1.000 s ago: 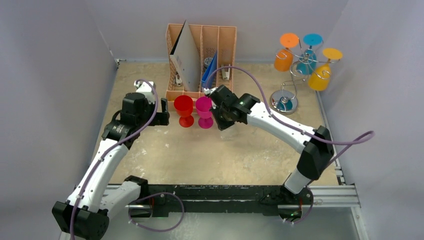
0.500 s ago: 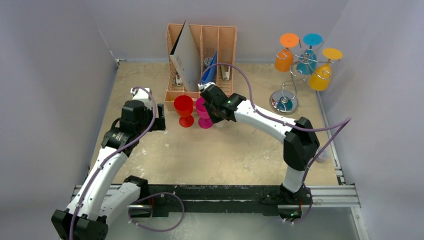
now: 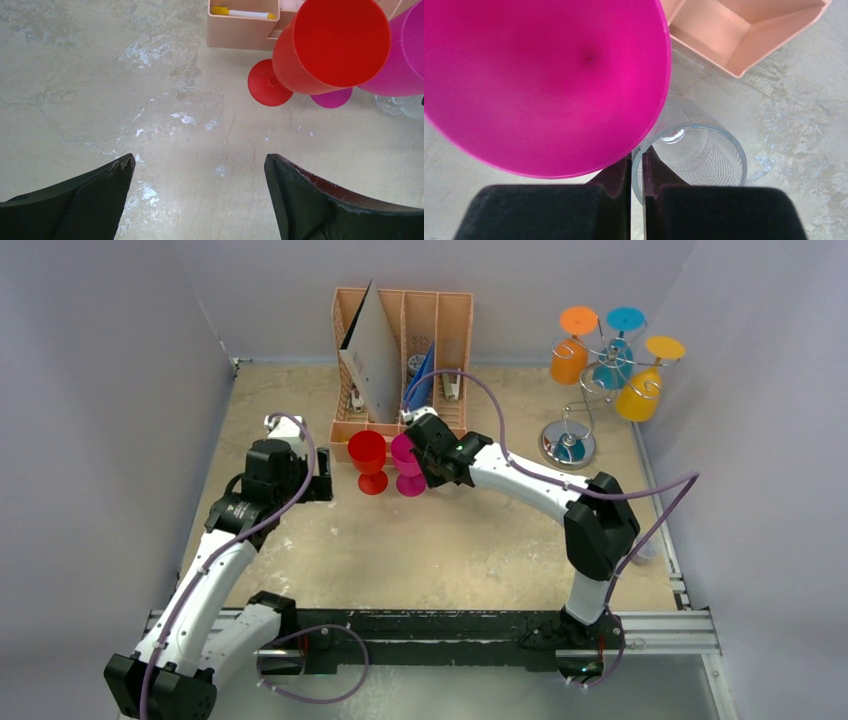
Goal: Take the wine glass off the wine glass rack
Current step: Place the wine glass at the center of the board.
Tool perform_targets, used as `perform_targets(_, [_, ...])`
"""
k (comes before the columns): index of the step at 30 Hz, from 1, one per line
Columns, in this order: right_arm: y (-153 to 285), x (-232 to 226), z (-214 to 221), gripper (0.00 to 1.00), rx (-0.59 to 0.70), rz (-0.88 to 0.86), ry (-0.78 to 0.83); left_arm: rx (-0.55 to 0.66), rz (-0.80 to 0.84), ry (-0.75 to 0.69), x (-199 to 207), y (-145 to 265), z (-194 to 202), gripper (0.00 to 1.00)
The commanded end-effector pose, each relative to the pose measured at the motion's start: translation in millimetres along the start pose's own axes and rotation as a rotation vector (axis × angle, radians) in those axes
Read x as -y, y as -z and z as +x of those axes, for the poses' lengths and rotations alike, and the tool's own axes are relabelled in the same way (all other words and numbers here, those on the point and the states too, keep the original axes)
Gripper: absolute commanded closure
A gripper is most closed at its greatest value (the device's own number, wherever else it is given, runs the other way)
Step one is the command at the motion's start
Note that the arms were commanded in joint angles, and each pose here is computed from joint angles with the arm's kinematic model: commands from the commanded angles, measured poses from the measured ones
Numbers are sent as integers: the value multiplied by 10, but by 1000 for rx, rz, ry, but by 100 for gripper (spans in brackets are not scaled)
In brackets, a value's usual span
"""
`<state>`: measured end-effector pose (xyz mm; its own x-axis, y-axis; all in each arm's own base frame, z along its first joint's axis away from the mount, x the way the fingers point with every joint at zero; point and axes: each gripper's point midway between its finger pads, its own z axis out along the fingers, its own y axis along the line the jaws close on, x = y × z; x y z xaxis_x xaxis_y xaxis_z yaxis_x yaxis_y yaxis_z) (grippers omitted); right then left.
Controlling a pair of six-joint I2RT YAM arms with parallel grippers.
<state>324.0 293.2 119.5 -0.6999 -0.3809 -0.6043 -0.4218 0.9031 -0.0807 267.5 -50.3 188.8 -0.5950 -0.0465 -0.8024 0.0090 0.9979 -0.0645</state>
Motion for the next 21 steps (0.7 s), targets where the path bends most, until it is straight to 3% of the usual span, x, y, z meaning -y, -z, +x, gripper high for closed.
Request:
perform_targets(1, [-23, 93, -111, 100, 38, 17, -46, 28, 32, -2, 55, -4, -101, 0])
perform_targets(21, [-124, 130, -108, 100, -13, -50, -102, 16, 36, -9, 68, -27, -96, 0])
